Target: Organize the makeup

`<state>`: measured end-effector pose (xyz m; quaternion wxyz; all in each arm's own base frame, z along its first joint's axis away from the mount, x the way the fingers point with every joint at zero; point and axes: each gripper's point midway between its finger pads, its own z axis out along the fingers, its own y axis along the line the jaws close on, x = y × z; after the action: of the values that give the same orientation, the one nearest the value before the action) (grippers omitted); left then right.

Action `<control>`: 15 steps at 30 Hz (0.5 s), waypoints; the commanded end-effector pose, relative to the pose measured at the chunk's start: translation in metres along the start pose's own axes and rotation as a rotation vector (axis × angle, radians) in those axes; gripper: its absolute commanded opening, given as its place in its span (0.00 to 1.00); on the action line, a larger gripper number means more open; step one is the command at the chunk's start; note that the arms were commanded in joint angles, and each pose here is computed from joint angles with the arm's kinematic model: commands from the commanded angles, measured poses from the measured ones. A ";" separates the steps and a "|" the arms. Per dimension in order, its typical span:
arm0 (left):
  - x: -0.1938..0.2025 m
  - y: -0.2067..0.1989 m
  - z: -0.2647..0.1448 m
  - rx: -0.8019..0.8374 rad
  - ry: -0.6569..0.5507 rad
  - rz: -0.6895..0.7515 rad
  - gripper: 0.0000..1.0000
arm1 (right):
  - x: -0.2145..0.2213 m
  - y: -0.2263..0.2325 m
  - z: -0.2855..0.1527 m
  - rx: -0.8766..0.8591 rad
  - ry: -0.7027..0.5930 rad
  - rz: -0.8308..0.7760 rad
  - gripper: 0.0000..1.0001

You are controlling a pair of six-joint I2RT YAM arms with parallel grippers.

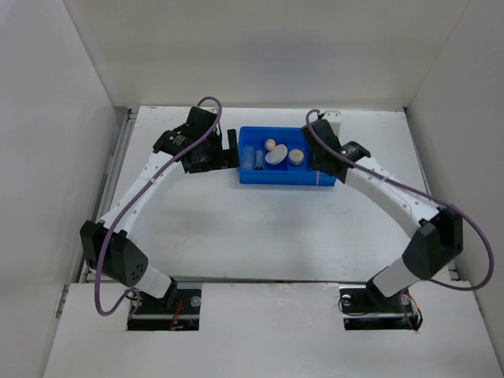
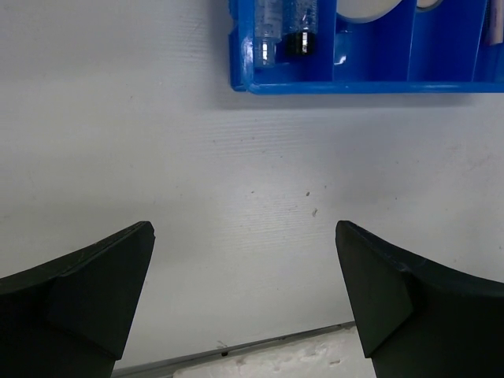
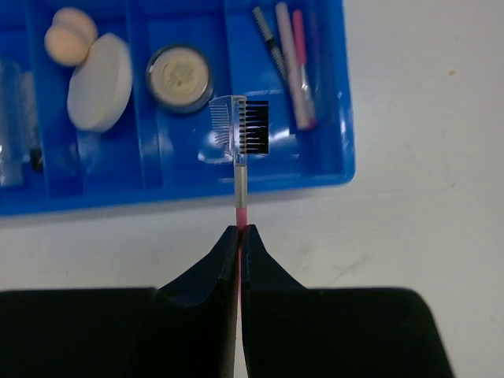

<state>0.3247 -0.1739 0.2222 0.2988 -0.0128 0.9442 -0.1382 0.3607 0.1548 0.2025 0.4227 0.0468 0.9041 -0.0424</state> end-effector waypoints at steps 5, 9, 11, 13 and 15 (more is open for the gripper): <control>-0.004 0.008 -0.017 -0.011 -0.034 0.004 1.00 | -0.098 -0.023 0.066 0.056 -0.134 0.073 0.04; -0.004 0.008 -0.017 -0.011 -0.034 0.004 1.00 | -0.107 -0.022 0.104 0.080 -0.114 0.058 0.04; -0.004 0.008 -0.017 -0.011 -0.034 0.004 1.00 | -0.105 -0.029 0.119 0.090 -0.094 0.059 0.04; -0.004 0.008 -0.017 -0.011 -0.034 0.004 1.00 | -0.096 -0.024 0.133 0.088 -0.066 0.046 0.04; -0.002 0.009 -0.017 -0.015 -0.026 0.005 1.00 | -0.090 -0.029 0.142 0.101 -0.048 0.045 0.04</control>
<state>0.3238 -0.1670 0.2243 0.3008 -0.0179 0.9442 -0.1326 0.5107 0.1036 0.1708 0.4261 0.0920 0.8955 -0.0897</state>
